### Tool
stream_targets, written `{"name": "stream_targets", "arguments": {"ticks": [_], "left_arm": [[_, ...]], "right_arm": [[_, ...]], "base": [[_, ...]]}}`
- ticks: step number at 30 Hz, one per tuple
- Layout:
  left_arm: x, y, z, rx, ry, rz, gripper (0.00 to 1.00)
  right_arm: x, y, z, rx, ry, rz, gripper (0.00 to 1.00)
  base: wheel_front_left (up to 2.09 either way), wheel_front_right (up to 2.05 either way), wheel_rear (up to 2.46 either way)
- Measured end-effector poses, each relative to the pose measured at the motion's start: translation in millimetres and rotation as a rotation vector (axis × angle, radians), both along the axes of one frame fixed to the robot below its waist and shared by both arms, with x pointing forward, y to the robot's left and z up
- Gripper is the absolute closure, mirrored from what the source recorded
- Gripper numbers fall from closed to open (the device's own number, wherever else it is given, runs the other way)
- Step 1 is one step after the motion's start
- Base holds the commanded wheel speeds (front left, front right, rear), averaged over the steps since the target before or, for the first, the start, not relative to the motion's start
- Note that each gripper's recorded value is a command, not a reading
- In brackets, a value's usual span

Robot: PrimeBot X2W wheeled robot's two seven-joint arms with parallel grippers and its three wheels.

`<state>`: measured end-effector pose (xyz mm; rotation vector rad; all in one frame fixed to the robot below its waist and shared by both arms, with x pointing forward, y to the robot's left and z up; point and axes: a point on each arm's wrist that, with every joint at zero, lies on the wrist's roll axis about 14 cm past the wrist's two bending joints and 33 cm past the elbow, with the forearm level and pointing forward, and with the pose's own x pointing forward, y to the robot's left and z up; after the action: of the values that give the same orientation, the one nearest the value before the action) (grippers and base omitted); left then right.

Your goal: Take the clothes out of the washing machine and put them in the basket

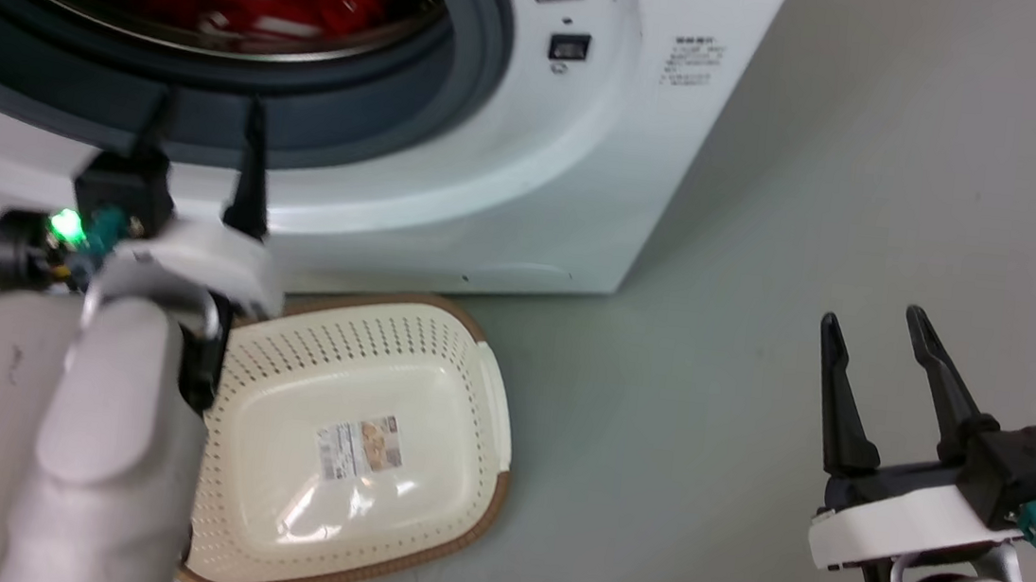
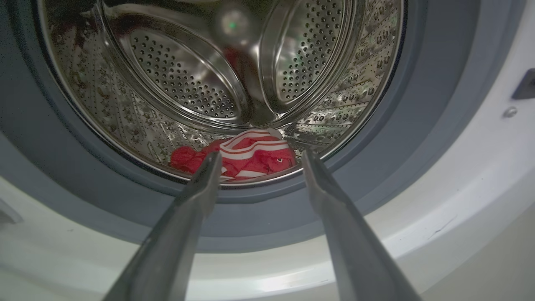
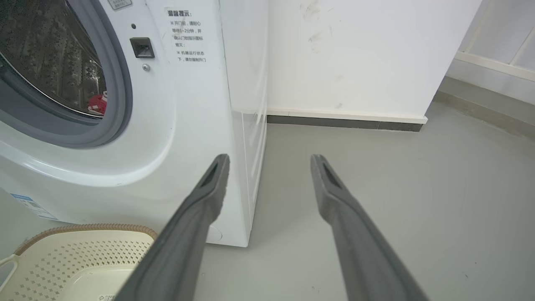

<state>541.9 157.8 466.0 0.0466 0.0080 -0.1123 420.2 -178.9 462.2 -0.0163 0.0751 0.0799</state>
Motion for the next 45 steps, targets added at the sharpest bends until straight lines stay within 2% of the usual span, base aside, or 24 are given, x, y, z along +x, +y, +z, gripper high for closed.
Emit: {"name": "stream_targets", "arguments": {"ticks": [10, 23, 30, 32, 34, 43, 45], "left_arm": [[82.8, -2.7, -55.8, 0.027, 0.160, 0.007, 0.00], [170.7, 0.8, -87.5, 0.089, 0.314, 0.027, 0.00], [194.5, 4.0, -120.6, 0.168, 0.471, 0.027, 0.00], [202.4, 6.2, -137.3, 0.185, 0.576, 0.045, 0.00], [207.8, 8.7, -140.1, 0.193, 0.613, 0.056, 0.00], [201.3, 11.5, -170.9, 0.208, 0.832, 0.101, 0.00], [204.1, 10.6, -167.7, 0.212, 0.816, 0.107, 1.00]], "right_arm": [[9.2, -12.4, -45.5, 0.022, 0.089, -0.036, 0.00], [14.1, -8.4, -93.2, 0.062, 0.194, -0.028, 0.00], [6.6, -15.8, -115.8, 0.070, 0.262, -0.053, 0.00], [2.3, -18.8, -123.4, 0.074, 0.287, -0.065, 0.00], [0.6, -20.1, -126.2, 0.074, 0.297, -0.070, 0.00], [-4.6, -22.2, -132.4, 0.079, 0.321, -0.082, 0.00], [-5.2, -21.8, -133.4, 0.081, 0.325, -0.082, 0.00]], "base": [[0.00, 0.00, 0.00], [0.00, 0.00, 0.00], [0.00, 0.00, 0.00], [0.00, 0.00, 0.00], [0.00, 0.00, 0.00], [0.00, 0.00, 0.00], [0.00, 0.00, 0.00]]}}
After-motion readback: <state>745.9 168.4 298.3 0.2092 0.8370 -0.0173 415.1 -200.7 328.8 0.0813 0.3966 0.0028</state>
